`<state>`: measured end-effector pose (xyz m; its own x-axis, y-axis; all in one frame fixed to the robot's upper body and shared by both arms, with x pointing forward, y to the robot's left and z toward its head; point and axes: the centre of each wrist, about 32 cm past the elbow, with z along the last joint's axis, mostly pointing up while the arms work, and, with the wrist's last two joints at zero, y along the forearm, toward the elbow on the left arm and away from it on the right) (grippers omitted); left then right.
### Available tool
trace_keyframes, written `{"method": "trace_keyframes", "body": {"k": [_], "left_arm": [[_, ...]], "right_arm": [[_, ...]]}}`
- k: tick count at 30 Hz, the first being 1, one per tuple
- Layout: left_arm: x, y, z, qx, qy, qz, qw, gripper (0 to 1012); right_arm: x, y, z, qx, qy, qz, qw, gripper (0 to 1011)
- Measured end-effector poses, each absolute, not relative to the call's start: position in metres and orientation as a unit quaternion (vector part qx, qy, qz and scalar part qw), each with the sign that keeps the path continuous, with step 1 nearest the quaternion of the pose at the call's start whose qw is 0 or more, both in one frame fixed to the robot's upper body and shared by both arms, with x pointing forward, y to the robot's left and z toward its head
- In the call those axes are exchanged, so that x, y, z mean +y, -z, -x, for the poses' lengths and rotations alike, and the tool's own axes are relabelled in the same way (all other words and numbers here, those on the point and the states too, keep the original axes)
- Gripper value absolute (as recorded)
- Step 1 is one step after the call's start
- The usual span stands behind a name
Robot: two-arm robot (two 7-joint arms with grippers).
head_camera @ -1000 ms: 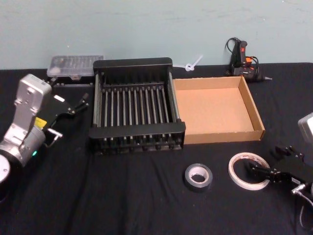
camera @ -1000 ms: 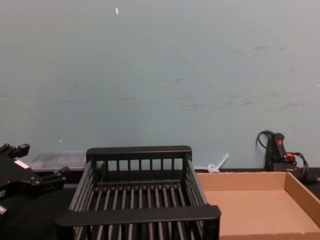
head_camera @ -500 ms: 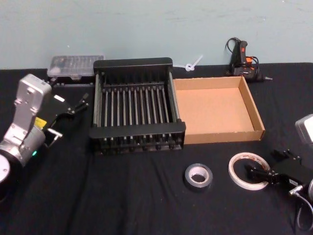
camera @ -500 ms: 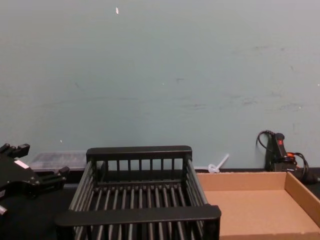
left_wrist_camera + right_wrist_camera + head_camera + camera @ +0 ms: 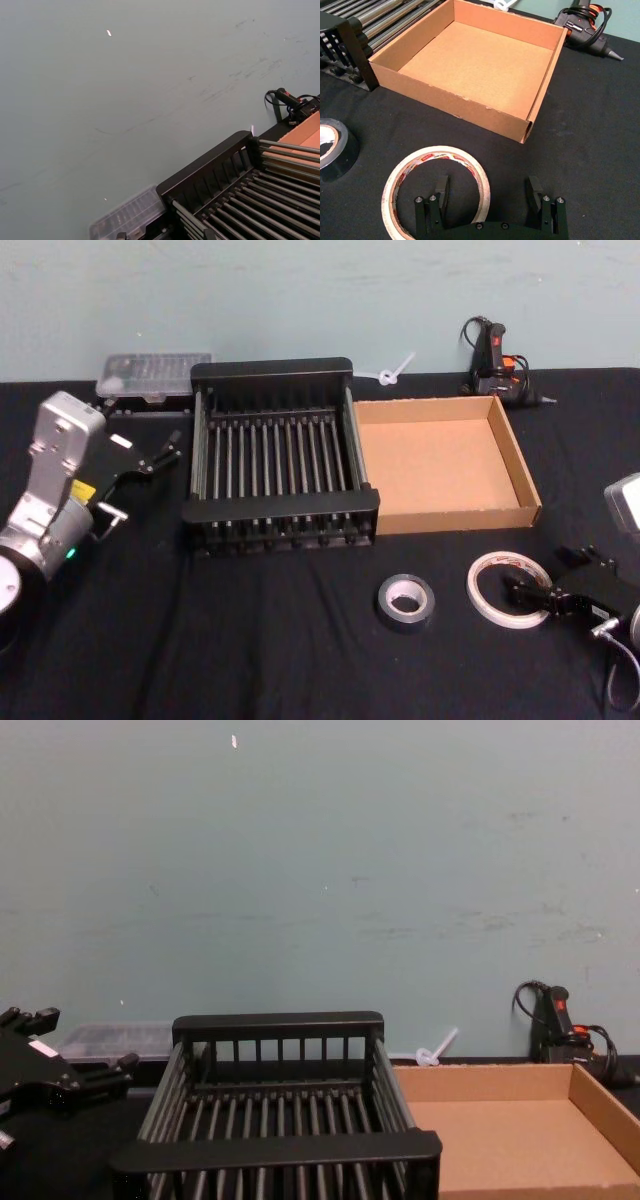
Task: Pick up the white tape and place it into the black box , Pick up the silver tape and place it into the brown box.
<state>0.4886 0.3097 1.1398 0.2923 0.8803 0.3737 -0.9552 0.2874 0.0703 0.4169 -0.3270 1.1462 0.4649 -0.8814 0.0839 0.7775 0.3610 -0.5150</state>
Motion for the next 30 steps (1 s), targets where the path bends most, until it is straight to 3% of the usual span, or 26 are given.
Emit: {"method": "trace_keyframes", "body": {"k": [30], "left_arm": [[0.3097,-1.1398,-0.4886,-0.132,-0.58,-0.141,0.791,1001]], "right_arm": [[-0.3266,-1.1462,-0.4169,0.1,0.509,0.25,0.818,1002]]}}
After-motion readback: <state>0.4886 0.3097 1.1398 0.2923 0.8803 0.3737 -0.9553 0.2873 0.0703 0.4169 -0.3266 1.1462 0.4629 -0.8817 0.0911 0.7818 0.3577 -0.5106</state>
